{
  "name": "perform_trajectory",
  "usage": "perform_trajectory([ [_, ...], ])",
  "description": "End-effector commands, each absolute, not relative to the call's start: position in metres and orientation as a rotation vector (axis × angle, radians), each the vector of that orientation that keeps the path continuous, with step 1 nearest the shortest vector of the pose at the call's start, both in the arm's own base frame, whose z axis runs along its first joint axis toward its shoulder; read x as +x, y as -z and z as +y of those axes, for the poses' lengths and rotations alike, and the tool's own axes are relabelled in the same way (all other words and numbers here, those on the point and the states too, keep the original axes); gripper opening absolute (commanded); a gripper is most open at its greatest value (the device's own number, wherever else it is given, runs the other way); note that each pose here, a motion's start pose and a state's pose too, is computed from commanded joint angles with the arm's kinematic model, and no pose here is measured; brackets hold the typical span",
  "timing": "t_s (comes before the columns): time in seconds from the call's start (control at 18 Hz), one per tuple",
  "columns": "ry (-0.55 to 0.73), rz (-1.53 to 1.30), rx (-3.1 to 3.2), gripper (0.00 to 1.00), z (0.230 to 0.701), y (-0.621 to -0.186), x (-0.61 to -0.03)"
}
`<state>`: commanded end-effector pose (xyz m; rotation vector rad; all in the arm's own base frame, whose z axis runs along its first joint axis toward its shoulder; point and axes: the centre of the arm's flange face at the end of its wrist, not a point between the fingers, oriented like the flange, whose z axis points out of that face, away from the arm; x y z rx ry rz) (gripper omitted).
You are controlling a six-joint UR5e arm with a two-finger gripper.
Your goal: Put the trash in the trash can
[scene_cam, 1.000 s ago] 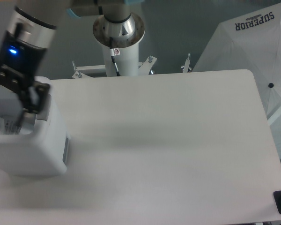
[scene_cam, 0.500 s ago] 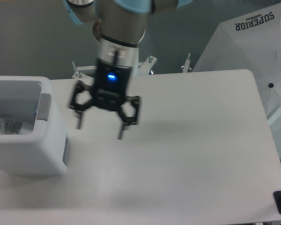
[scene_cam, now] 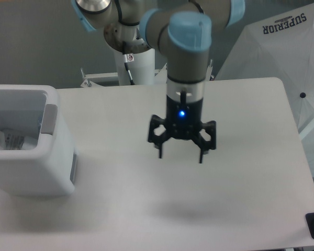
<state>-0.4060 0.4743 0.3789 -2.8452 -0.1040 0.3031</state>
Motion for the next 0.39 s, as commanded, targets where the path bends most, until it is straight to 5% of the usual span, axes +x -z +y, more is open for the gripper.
perform_trajectory([
  [0.39, -0.305, 0.096, -3.018, 1.00, 0.457, -0.354, -0.426],
])
